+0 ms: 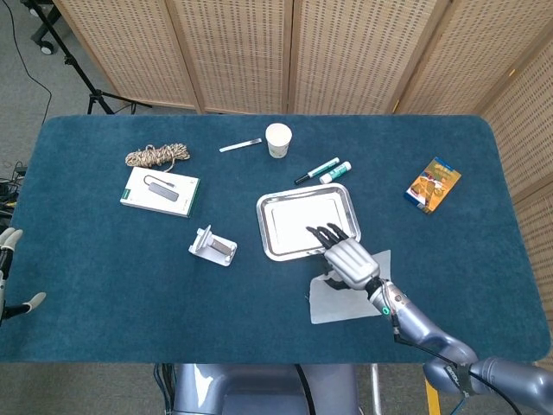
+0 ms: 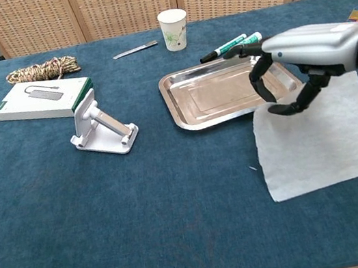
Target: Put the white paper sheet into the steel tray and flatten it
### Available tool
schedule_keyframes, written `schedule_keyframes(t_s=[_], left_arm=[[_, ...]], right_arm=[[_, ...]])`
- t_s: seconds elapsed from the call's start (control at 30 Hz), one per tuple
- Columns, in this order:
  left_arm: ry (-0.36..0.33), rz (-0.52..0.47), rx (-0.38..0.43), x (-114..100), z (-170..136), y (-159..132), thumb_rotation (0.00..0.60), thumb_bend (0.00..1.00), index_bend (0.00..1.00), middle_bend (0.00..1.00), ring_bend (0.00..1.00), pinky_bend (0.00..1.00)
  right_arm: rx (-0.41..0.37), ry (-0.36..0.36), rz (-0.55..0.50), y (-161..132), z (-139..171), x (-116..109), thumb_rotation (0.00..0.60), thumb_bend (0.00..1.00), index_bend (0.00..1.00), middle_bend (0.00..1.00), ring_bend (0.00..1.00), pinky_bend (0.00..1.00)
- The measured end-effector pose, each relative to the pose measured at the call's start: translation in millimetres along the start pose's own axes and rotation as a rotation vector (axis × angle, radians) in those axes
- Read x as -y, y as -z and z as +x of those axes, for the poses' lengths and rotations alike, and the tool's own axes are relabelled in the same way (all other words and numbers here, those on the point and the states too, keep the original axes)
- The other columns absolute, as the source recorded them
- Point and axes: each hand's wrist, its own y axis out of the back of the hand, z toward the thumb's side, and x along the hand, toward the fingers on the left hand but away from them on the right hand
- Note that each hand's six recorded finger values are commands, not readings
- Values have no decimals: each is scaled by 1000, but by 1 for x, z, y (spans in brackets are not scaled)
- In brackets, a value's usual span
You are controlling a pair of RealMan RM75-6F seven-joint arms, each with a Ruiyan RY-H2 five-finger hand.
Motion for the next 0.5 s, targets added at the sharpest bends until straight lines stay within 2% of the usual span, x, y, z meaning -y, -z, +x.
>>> schedule_keyframes(t_s=[0.27, 0.5], left_arm=[[-17, 2, -6, -4, 0, 2, 600, 0, 0, 0, 0, 0], [-6, 19, -24, 2, 6, 3, 600, 0, 0, 0, 0, 0]], right_arm=[[45, 44, 72, -4, -56, -31, 600, 517, 641, 8, 0, 0], [59, 48, 140, -25, -114, -47, 600, 517, 645, 11, 0, 0]])
